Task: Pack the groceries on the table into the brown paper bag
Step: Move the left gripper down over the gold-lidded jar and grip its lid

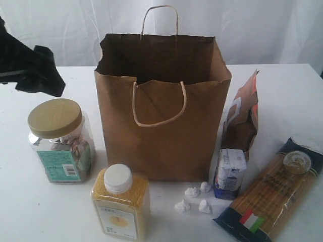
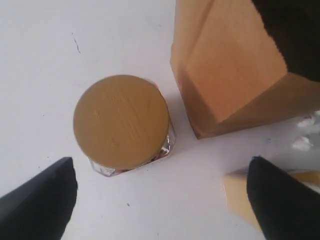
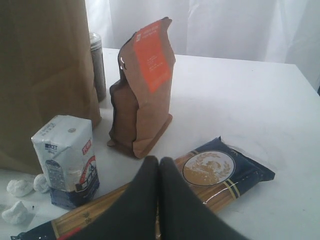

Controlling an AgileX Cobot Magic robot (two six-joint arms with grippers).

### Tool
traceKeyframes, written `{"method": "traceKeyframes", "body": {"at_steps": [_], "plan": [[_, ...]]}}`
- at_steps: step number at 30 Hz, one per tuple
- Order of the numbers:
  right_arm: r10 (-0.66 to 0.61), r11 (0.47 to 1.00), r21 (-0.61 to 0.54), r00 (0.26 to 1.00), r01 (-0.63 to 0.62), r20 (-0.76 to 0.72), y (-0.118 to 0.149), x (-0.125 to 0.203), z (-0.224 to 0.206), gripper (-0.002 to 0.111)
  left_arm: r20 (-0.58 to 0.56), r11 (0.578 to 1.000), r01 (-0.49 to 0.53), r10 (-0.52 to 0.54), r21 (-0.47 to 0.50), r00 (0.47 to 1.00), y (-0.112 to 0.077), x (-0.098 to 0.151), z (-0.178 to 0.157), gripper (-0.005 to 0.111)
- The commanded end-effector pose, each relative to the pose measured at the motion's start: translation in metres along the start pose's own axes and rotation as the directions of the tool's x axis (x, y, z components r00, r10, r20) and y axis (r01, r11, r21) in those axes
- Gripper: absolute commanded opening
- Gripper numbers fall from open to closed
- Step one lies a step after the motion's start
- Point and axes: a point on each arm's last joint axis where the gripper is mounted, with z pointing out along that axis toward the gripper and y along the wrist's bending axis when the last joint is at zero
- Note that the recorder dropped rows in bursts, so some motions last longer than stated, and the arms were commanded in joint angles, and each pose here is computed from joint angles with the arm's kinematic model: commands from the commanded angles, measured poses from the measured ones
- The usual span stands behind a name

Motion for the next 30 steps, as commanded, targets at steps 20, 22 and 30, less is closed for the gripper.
{"method": "traceKeyframes", "body": {"at_steps": [20,22,30], "plan": [[0.002,1.000,0.007,1.000,-0.002,0.002,0.000,0.001,0.000,0.000,-0.095,0.997,-0.031,0.024,-0.075,0.995,0.007,-0.010,0.039,0.102],[0.002,1.000,0.007,1.000,-0.002,0.002,0.000,0.001,0.000,0.000,-0.086,0.997,-0.030,0.024,-0.072,0.996,0.007,-0.011,0.039,0.102],[0.002,1.000,0.007,1.000,-0.002,0.002,0.000,0.001,0.000,0.000,-0.103,0.995,-0.041,0.031,-0.094,0.994,0.008,-0.014,0.054,0.102]]}}
